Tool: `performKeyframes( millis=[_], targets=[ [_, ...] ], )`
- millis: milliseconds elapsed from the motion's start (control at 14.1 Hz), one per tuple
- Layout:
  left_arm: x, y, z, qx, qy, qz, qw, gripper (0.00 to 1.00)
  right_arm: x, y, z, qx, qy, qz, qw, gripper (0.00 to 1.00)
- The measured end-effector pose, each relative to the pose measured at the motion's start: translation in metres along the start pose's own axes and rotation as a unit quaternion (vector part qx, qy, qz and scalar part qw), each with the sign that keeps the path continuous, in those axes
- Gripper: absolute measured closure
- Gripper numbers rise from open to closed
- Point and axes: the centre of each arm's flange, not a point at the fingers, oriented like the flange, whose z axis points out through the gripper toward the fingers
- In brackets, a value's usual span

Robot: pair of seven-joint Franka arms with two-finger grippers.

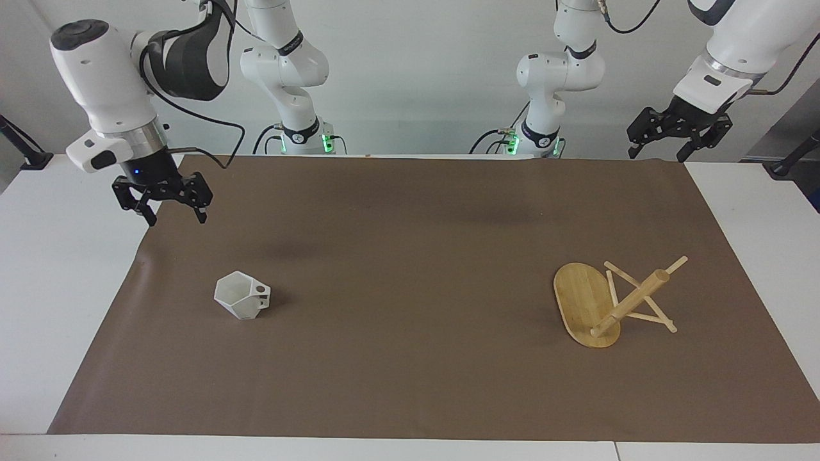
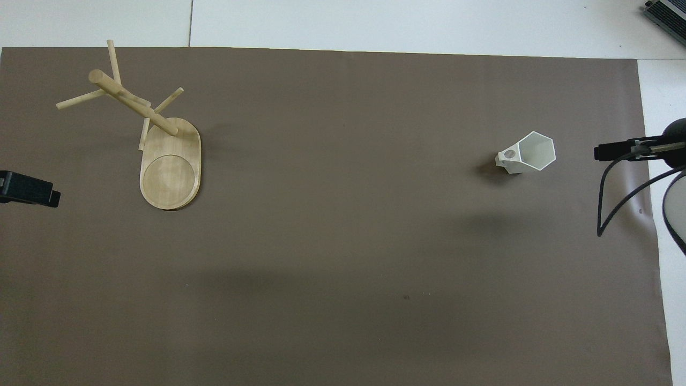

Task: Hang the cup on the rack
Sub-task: 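Reach the right gripper to the white cup and grasp it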

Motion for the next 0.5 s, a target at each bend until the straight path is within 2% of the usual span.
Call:
performKeyframes(
  millis=[496],
  targets=[
    [0.0, 0.0, 0.0, 0.0, 0.0, 0.0, 1.0, 0.0, 0.023, 0.003, 0.102, -0.006, -0.013, 0.034, 0.999, 0.0]
  ],
)
